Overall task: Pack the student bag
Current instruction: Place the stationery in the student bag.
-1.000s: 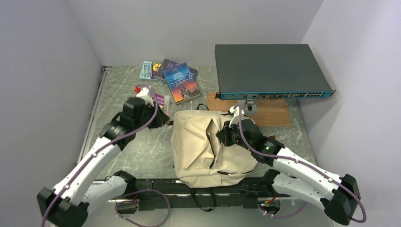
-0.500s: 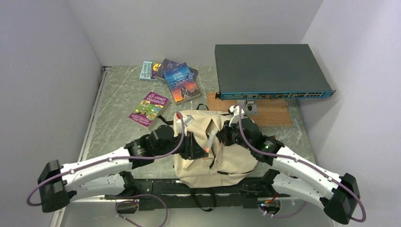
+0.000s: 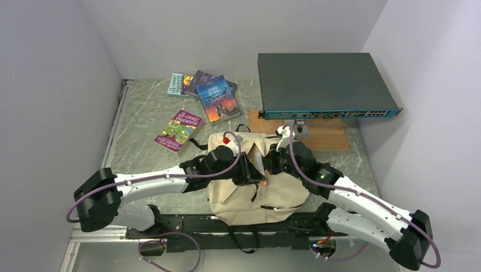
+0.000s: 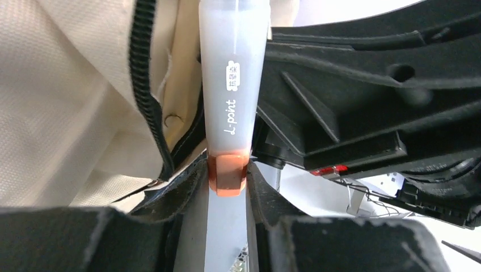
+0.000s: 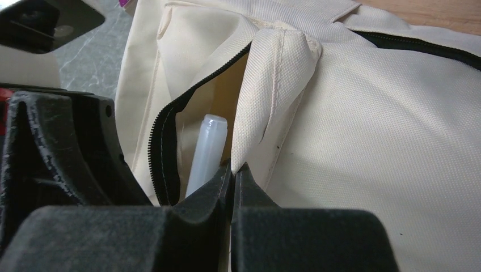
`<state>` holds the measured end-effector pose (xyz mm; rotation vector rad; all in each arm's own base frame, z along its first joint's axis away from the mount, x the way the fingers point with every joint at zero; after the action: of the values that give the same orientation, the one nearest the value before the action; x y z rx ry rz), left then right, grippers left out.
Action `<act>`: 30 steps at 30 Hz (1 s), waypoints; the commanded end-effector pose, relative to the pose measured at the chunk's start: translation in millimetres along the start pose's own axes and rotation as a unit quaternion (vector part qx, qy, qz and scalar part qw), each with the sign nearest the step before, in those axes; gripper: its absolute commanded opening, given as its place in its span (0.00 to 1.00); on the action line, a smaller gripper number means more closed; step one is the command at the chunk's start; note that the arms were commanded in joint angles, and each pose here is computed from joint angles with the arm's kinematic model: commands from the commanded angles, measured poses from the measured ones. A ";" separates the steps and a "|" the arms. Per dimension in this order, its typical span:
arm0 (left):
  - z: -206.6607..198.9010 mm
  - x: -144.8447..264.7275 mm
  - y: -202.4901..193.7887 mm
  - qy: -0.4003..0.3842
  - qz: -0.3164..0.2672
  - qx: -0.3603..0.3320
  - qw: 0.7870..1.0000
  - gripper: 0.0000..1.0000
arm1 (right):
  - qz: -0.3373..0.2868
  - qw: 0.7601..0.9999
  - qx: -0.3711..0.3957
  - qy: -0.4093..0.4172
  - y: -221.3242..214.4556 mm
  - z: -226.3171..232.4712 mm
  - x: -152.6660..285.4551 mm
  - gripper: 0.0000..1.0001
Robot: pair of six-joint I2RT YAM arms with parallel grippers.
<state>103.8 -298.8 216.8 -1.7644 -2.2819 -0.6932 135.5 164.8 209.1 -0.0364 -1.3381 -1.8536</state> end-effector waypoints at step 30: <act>-7.1 -3.9 35.2 0.069 -0.040 -0.078 0.994 0.74 | -0.049 0.998 -0.006 0.042 22.9 15.5 10.9 0.00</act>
<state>142.4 -302.3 215.7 -1.5099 -2.1496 -1.0079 133.2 159.9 212.3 -0.0323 -1.3456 -1.8662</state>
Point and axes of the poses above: each gripper's point midway between its finger pads, its own x axis back along the fingers, its own z axis along the line the jaws close on, y = z × x, the point moved 10 cm from there along x, back along the fingers, and after that the axes turned 4 degrees about -x, right-handed, at the moved point
